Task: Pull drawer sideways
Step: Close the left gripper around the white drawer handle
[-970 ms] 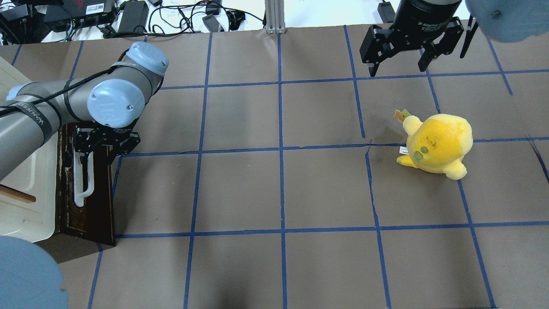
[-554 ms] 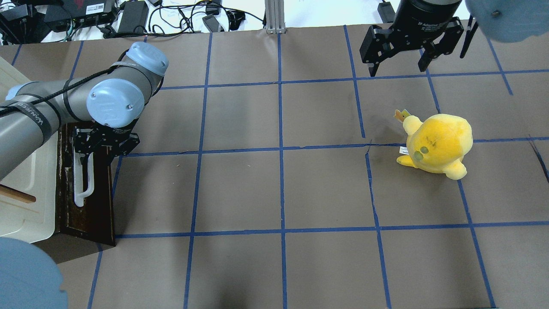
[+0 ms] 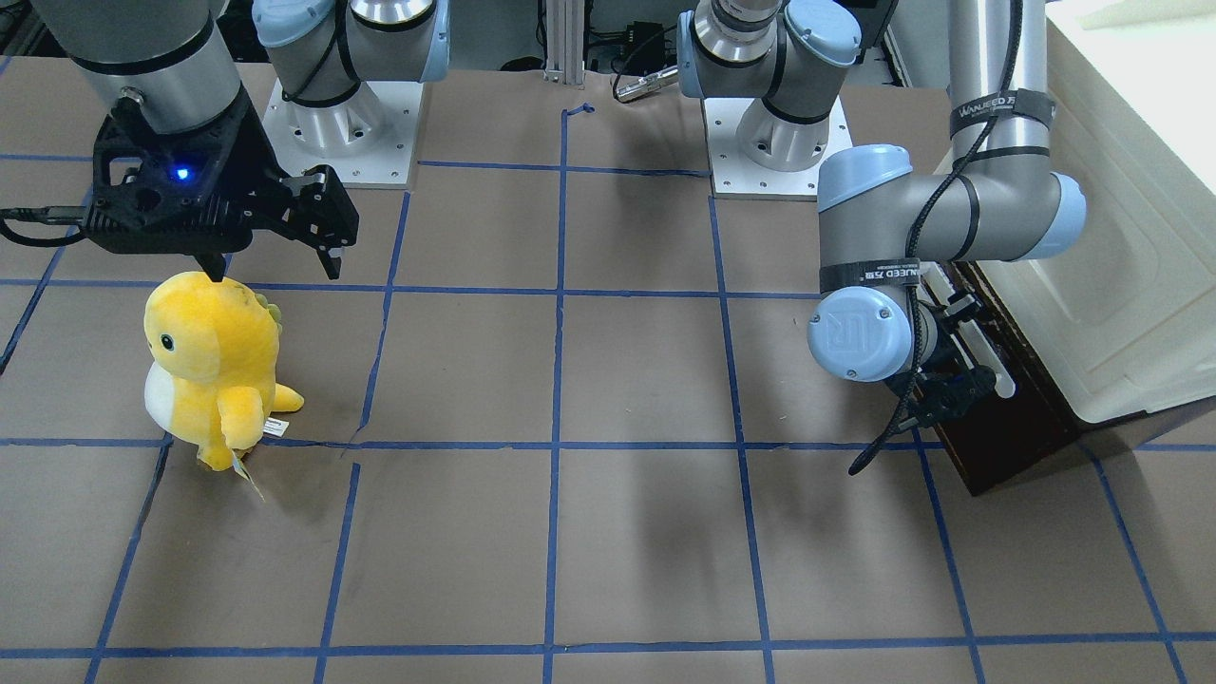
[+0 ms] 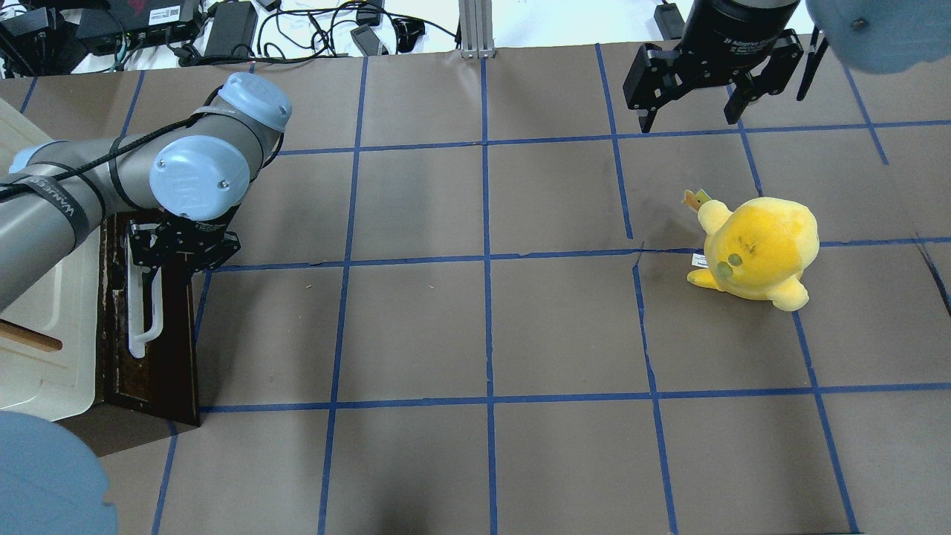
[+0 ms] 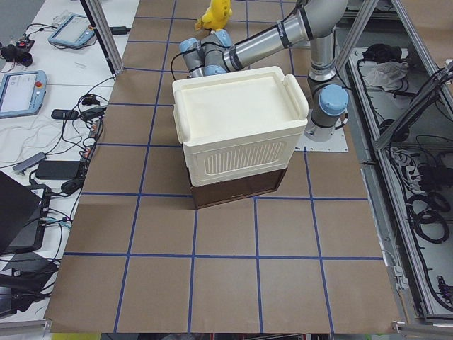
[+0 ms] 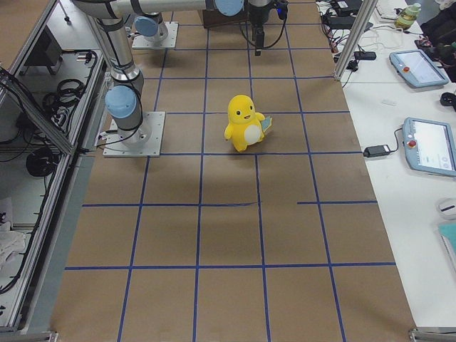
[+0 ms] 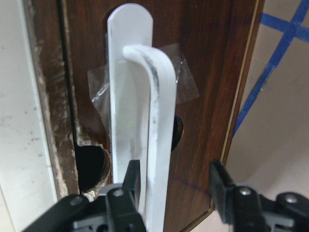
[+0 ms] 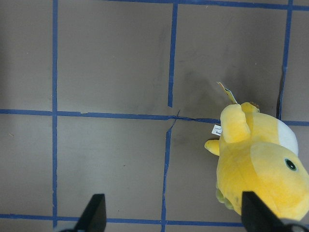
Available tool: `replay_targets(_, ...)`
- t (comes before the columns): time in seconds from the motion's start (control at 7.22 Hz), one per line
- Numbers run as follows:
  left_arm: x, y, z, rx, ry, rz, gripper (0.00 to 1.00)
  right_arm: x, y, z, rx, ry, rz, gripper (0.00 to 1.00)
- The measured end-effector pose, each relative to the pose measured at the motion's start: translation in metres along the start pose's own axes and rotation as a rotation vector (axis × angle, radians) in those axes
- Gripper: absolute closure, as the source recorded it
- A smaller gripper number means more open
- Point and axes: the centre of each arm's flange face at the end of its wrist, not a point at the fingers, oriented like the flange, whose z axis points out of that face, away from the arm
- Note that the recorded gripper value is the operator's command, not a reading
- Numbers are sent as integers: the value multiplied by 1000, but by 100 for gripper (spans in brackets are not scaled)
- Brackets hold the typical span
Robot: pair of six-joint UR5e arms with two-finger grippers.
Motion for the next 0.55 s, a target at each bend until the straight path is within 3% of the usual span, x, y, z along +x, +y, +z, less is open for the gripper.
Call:
replay_targets(0.42,0,-1,1,-1,-3,8,53,0,0,0,0,1,0,0)
replay_targets(0.55,-1,-2,2,-1,-4,8,61,0,0,0,0,1,0,0)
